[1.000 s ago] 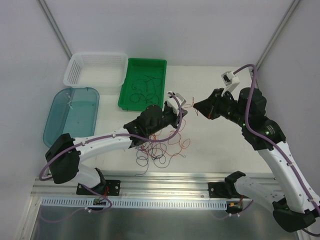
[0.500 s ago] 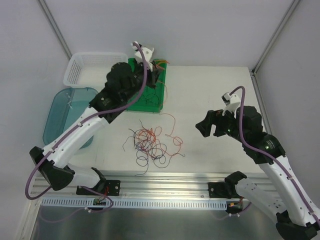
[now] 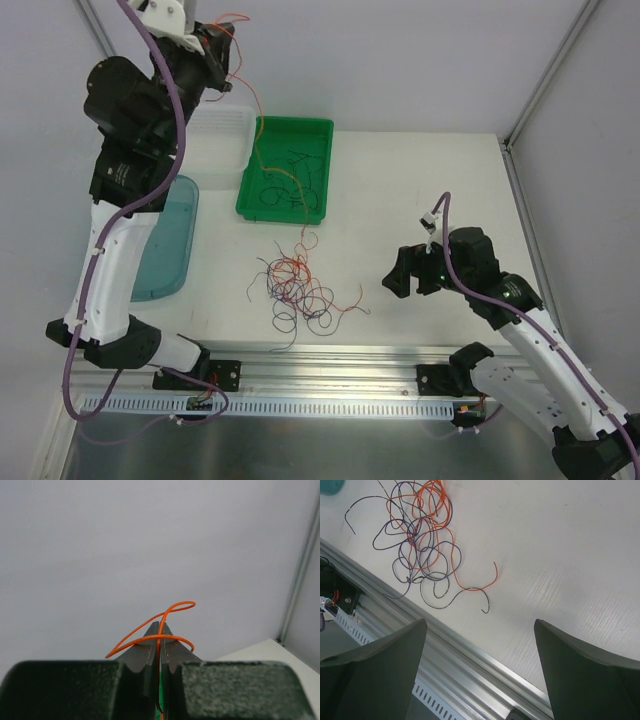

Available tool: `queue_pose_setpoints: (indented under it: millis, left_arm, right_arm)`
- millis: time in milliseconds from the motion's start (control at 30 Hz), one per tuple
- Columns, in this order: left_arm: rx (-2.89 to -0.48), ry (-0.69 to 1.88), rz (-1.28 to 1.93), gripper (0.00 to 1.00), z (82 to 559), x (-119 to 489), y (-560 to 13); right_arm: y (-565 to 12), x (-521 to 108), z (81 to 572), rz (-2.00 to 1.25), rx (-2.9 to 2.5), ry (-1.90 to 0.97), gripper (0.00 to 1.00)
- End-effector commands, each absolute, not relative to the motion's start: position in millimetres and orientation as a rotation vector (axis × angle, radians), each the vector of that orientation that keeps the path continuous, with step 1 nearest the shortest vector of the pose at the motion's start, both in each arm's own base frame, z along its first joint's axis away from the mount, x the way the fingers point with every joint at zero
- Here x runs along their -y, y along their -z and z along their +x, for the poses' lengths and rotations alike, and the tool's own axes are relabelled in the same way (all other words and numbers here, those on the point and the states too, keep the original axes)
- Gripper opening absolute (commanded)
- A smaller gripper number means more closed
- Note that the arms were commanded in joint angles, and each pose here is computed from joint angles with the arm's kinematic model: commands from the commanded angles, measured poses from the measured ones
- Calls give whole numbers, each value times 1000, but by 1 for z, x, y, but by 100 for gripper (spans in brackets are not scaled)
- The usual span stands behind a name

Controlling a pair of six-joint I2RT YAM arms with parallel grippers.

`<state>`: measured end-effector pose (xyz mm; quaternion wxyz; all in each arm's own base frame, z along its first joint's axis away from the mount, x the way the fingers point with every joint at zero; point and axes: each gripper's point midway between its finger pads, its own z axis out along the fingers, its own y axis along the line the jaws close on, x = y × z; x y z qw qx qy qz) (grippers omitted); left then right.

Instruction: Untangle the cables

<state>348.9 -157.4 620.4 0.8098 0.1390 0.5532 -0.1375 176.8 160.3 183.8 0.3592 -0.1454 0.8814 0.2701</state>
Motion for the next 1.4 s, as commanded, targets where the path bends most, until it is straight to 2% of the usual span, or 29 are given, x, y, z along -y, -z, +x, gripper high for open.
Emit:
queue_pose_setpoints:
  millis: [0,67,133,267,367,667,933,1200,1367]
  left_arm:
    - [-1171,146,252,0,381,123,-632]
    - [-1181,144,189,0,398,106,-633]
    - [-1141,187,171,0,391,100,-650]
    - [-1027,149,143,0,350,79,-692]
    - [-1005,34,116,0,333,58,-698]
    - [-1233,-344,-41,0,380,-29,-616]
    - [-1332,-518,-161,0,387,-102,-573]
    - [-1479,-712,-282,0,390,-169,-459]
    - [-1598,-732,-275,2,395,-178,-394]
  right_arm:
    - [-196,-176,179,-437,-2199,-781,93]
    - [-192,-176,180,-438,-2215,-777,93]
    - [-191,-176,180,-437,-2226,-774,93]
    - [-187,-175,182,-473,-2237,-752,93]
    - [-184,-181,184,-488,-2245,-775,93]
    - [-180,-187,177,-497,-2254,-832,93]
    - [-179,-185,165,-544,-2290,-842,93]
    - [-176,-190,162,-563,-2299,-882,93]
    - [-175,-188,162,-564,-2303,-859,93]
